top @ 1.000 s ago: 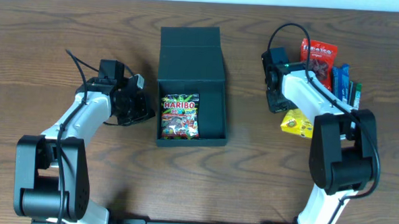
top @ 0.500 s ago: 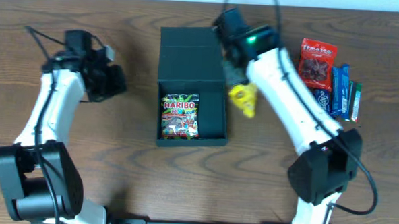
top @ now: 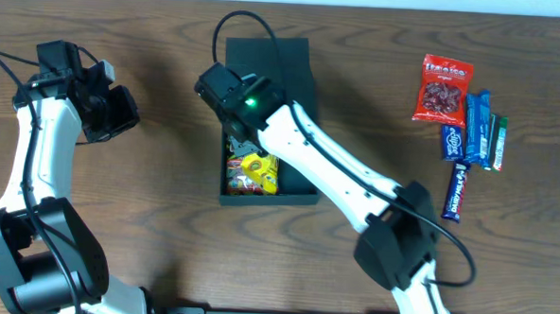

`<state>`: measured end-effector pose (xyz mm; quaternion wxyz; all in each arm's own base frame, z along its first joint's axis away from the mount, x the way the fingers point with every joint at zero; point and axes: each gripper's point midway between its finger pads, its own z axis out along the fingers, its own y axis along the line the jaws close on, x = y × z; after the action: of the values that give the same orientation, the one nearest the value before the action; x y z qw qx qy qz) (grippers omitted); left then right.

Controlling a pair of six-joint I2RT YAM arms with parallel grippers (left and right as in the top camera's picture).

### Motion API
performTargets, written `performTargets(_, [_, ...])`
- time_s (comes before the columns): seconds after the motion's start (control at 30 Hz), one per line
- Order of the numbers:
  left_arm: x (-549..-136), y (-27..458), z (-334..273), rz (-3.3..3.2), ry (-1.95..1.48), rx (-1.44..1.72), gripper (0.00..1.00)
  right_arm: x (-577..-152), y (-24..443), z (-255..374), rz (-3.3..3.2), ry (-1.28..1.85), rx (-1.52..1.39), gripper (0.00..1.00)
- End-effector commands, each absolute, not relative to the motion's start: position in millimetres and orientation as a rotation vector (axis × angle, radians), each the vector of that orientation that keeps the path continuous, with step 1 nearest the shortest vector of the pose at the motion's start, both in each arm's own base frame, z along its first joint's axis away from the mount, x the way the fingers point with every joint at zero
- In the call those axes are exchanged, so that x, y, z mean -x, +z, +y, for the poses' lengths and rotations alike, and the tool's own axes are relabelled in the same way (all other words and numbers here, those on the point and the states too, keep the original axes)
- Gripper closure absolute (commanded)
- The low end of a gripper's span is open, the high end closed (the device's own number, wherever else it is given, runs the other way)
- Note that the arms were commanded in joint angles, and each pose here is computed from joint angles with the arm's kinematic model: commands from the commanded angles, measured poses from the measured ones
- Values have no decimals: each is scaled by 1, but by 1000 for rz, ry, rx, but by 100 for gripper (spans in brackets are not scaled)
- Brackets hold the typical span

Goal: Pack container
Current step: 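Place the yellow bag into the box over the Haribo bag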

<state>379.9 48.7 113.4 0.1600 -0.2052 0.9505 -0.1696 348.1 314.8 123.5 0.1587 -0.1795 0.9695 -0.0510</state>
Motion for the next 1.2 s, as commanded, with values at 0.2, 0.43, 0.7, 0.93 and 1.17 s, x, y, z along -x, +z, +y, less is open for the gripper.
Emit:
performTargets(0.2, [-383,118,51,2710,-473,556,94,-344,90,322,2807,-252,561,98])
performTargets(0.43, [-383,118,51,2709,-471,555,94,-332,84,366,2792,26,843,62])
performTargets(0.7, [-383,118,51,2710,-470,548,94,-347,129,348,2775,43,801,91])
performTargets(0.93, [-383,118,51,2710,-469,544,94,-351,142,316,2820,107,870,99])
performTargets(1.17, [-384,118,51,2710,-469,544,94,-313,81,333,2901,426,1114,99])
